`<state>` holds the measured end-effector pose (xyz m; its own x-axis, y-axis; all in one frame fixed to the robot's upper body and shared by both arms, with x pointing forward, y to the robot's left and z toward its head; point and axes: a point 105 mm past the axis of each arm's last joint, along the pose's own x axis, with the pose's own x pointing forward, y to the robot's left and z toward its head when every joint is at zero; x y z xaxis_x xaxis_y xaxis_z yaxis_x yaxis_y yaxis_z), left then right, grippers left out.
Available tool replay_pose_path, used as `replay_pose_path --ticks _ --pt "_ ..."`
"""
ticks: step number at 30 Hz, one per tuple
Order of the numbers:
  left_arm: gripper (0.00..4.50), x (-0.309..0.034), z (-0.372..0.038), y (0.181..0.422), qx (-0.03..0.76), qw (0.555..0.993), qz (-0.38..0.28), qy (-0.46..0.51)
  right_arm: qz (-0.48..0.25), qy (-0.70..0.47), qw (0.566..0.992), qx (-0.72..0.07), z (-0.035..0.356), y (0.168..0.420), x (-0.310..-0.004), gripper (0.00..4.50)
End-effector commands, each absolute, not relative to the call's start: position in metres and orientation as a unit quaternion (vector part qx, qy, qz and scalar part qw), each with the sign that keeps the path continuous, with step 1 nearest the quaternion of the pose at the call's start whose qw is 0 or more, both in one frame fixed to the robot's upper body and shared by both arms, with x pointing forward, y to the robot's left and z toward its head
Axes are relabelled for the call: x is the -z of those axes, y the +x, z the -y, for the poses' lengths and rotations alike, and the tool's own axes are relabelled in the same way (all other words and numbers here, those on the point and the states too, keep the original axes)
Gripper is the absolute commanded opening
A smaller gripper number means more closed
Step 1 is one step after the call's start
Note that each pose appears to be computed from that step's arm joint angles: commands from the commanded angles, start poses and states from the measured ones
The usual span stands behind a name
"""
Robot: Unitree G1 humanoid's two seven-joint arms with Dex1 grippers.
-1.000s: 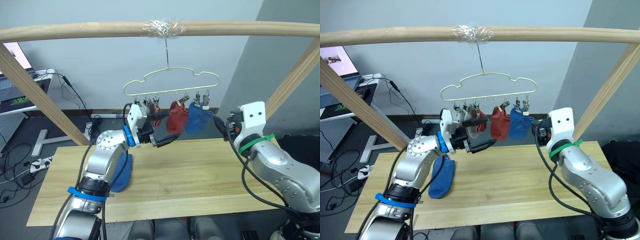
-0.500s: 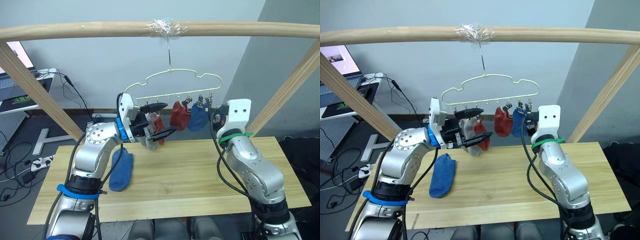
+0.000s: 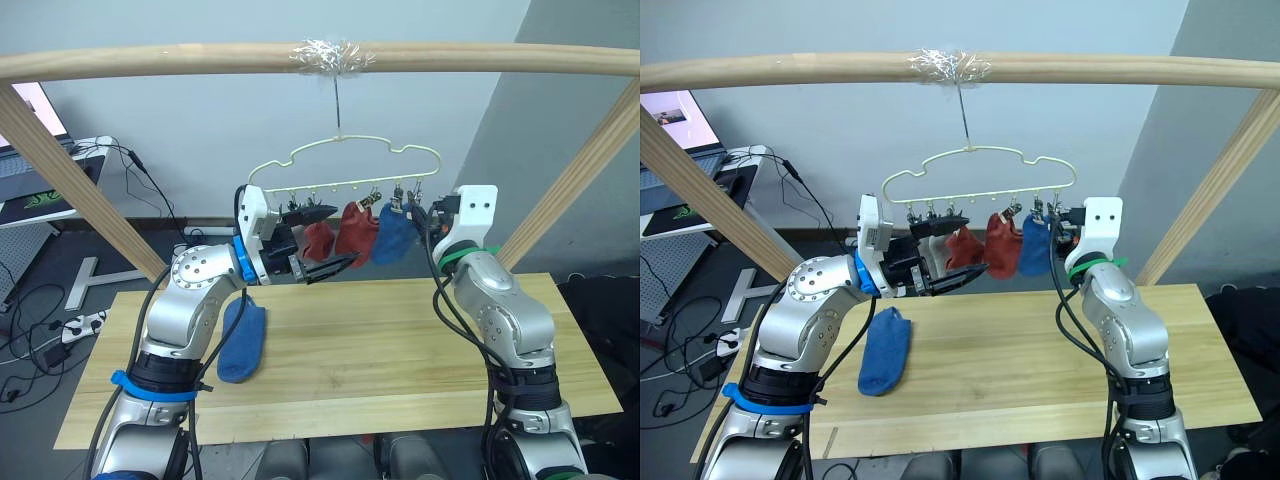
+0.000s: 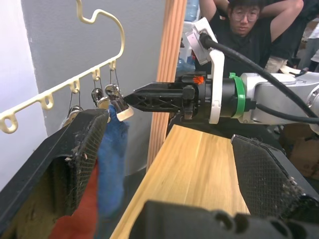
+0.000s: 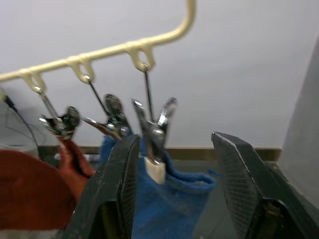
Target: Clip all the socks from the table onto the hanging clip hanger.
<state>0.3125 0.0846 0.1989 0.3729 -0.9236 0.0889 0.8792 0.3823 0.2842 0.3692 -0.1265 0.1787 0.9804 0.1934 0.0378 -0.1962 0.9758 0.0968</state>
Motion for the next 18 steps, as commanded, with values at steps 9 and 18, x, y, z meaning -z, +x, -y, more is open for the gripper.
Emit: replay_pose_path --ticks 9,18 --pt "4.50 -0.217 -0.085 0.306 0.552 0.816 0.148 0.094 0.046 0.099 0.984 -0.141 0.115 0.366 -0.200 2.37" --pt "4.50 -0.217 -0.083 0.303 0.555 0.813 0.148 0.094 0.021 0.145 0.978 -0.147 0.128 0.378 -0.196 2.37"
